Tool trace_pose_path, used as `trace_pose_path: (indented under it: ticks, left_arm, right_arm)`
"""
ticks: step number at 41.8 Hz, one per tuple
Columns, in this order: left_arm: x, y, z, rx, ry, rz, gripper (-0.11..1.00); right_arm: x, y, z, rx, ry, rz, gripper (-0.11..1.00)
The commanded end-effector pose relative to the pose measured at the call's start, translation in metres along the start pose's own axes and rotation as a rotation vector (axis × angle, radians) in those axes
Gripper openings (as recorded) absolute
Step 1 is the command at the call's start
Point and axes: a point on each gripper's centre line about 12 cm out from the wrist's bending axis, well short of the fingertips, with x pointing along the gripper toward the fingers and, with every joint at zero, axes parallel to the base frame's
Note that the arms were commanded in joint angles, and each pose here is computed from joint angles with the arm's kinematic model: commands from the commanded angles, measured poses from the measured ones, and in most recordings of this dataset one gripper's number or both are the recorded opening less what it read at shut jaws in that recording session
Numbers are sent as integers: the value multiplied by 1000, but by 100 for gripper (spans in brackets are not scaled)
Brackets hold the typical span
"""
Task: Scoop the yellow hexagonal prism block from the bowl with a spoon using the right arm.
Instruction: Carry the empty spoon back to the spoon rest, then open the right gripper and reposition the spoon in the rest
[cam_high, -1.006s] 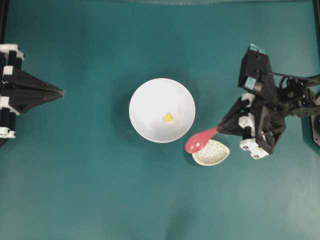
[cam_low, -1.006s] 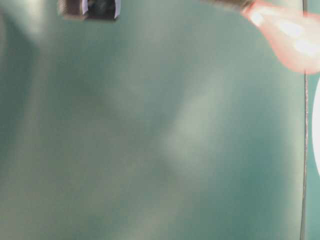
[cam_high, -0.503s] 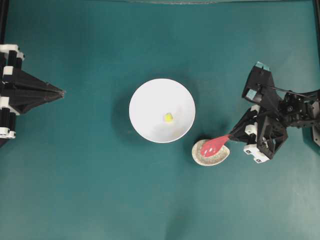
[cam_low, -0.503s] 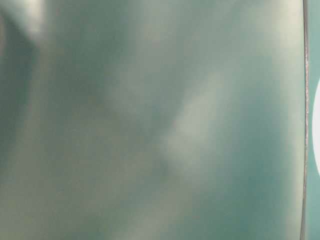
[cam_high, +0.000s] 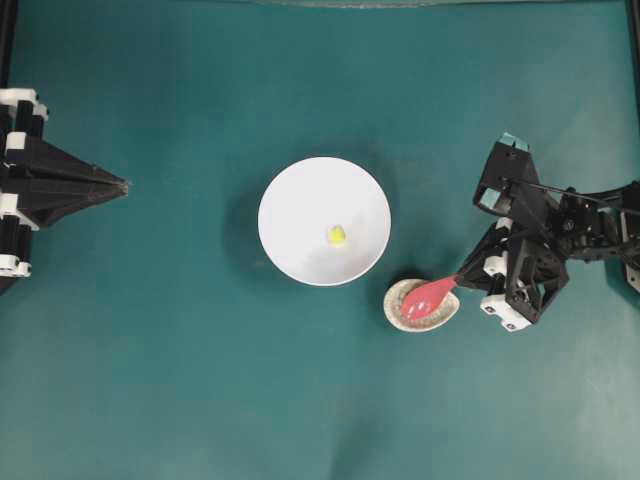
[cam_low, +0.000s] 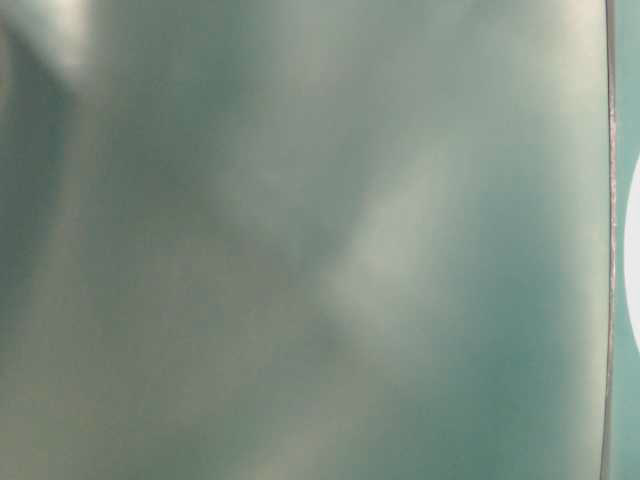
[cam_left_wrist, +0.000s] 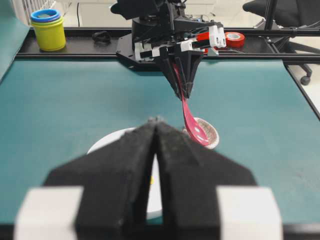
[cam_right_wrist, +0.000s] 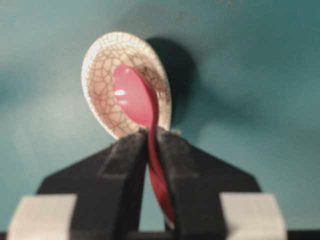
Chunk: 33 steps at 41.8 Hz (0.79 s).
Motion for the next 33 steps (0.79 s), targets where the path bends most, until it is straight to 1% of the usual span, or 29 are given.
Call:
trace_pose_path:
  ticks: [1,8,13,20,24,33]
  left_arm:
    - [2,0,7,0,-18,0,1]
    - [2,0,7,-2,-18,0,1]
    - [2,0,7,-2,-18,0,1]
    - [2,0,7,-2,-18,1,1]
    - [2,0,7,-2,-18,1,1]
    - [2,0,8,0,-21,1,1]
  right_arm:
    - [-3,7,5,-15,-9,15,20]
    - [-3,4,2,-54,15,-6,46]
    - [-3,1,0,-98,24,-24,57]
    - [-3,-2,-2,-142,37,-46,58]
    - [-3,-1,-3,-158,38,-46,58]
    - [-3,0,-3,-216,34,-54,58]
